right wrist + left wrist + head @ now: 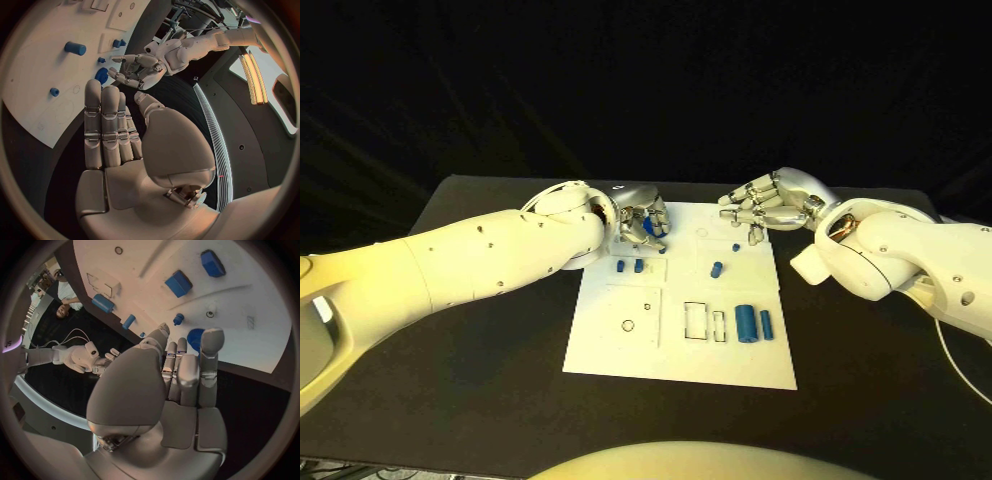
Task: Assemble the parts on the task board
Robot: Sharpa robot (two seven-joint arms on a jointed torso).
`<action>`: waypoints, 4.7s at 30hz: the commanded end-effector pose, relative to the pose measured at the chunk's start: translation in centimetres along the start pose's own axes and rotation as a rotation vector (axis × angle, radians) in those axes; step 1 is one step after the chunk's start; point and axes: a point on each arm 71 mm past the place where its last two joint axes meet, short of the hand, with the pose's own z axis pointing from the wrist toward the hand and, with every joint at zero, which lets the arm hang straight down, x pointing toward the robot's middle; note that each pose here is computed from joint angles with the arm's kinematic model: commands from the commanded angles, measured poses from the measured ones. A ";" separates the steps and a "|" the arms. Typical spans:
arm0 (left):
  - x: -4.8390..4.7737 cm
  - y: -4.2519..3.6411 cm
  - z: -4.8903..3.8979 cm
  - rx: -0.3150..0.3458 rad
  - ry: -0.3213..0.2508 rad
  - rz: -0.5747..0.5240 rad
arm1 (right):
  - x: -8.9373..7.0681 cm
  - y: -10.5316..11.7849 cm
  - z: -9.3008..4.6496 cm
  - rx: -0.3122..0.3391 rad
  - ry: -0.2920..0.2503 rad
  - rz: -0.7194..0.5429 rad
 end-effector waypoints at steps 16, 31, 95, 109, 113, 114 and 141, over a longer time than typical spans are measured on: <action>1.30 -0.27 1.55 -0.038 0.082 0.114 | 0.3 0.2 0.1 -0.016 0.019 -0.001; 1.67 -0.61 1.79 -0.033 0.111 0.114 | 0.4 0.3 0.1 -0.018 0.024 0.000; -0.92 3.29 -2.38 -0.124 0.051 -0.028 | 0.3 0.1 0.1 -0.015 0.022 -0.001; -0.65 4.12 -2.26 -0.152 0.060 -0.010 | 0.3 0.2 0.1 -0.023 0.012 -0.001; -0.57 4.01 -2.15 -0.150 0.066 -0.007 | 0.3 0.2 0.1 -0.024 0.013 -0.001; -0.56 3.97 -2.12 -0.150 0.067 -0.007 | 0.3 0.2 0.1 -0.025 0.013 -0.001; 0.13 3.42 -1.52 -0.160 0.114 0.012 | 0.4 0.3 0.1 -0.024 0.018 0.000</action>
